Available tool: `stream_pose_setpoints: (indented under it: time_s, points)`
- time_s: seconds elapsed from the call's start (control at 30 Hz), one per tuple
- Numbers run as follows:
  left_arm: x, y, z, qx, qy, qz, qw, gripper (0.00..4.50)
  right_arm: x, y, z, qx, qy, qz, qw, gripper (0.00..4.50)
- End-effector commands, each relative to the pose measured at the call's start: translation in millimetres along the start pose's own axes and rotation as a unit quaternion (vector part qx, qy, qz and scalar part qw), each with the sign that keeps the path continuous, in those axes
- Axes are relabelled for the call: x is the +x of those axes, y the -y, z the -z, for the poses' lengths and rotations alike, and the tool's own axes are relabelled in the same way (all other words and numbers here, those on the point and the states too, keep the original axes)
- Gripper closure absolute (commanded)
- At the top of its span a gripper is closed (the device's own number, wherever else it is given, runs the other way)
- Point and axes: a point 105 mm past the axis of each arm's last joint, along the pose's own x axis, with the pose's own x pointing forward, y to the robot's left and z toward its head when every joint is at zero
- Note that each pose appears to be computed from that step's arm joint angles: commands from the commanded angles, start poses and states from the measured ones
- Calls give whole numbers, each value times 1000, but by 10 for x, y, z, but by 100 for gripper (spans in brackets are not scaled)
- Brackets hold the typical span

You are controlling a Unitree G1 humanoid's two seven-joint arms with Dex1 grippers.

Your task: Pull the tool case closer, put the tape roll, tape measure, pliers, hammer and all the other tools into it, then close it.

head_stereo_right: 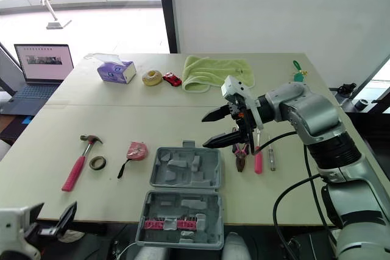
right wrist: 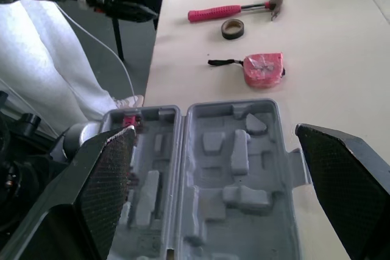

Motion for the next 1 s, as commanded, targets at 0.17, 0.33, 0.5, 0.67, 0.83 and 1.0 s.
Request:
stream_pose_setpoints:
  time_s: [0.17, 0.33, 0.5, 0.67, 0.83, 1.0]
  points:
    - [562, 155, -171, 38, -53, 18, 998, 130, -178, 51, -9, -20, -18, 36, 999, 0]
    - [817, 174, -259, 36, -58, 26, 997, 239, -276, 75, 47, -16, -29, 60, 998, 0]
    - [973, 183, -249, 31, -62, 20, 997, 239, -266, 47, 45, -10, -22, 71, 997, 0]
    - [1134, 168, -199, 30, -69, 12, 997, 239, -267, 23, 63, -5, -26, 78, 997, 0]
    - [1192, 122, -72, 26, -88, -1, 996, 239, -290, 35, 73, -5, -29, 90, 995, 0]
    - [1235, 150, -9, 29, -87, 13, 996, 239, -306, 45, 79, -4, -29, 99, 995, 0]
